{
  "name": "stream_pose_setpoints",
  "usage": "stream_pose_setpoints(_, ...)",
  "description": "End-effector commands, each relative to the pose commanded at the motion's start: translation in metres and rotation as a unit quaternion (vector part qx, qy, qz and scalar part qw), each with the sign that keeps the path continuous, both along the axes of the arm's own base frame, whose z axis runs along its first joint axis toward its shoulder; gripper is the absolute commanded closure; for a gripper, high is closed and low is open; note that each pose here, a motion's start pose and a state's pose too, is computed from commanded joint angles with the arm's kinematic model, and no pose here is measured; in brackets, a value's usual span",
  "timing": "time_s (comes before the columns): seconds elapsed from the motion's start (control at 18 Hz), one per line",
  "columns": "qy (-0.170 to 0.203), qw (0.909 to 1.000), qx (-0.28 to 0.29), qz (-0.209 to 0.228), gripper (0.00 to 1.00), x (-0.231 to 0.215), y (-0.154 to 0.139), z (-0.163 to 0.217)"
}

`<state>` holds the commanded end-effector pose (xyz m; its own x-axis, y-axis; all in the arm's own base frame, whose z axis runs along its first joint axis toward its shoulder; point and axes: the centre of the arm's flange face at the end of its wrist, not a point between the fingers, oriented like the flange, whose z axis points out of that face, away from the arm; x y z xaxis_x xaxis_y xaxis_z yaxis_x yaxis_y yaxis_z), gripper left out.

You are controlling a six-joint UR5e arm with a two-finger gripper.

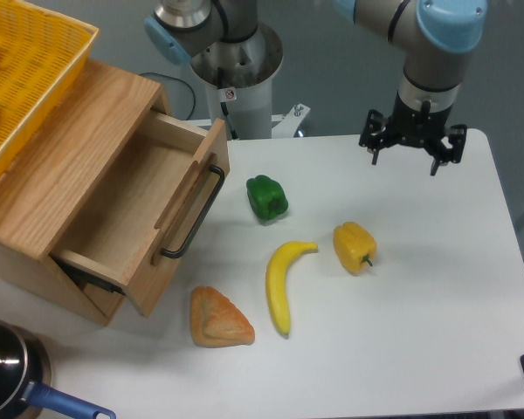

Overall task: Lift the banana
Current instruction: 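Move the gripper down and across toward the yellow banana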

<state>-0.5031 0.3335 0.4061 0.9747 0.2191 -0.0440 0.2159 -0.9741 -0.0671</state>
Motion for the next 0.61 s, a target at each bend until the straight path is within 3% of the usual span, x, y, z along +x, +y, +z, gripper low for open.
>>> stream_pose_setpoints(0.61, -0.031, 0.9994, -0.013, 0.012, 0.0, -0.008, 0.022, -0.062)
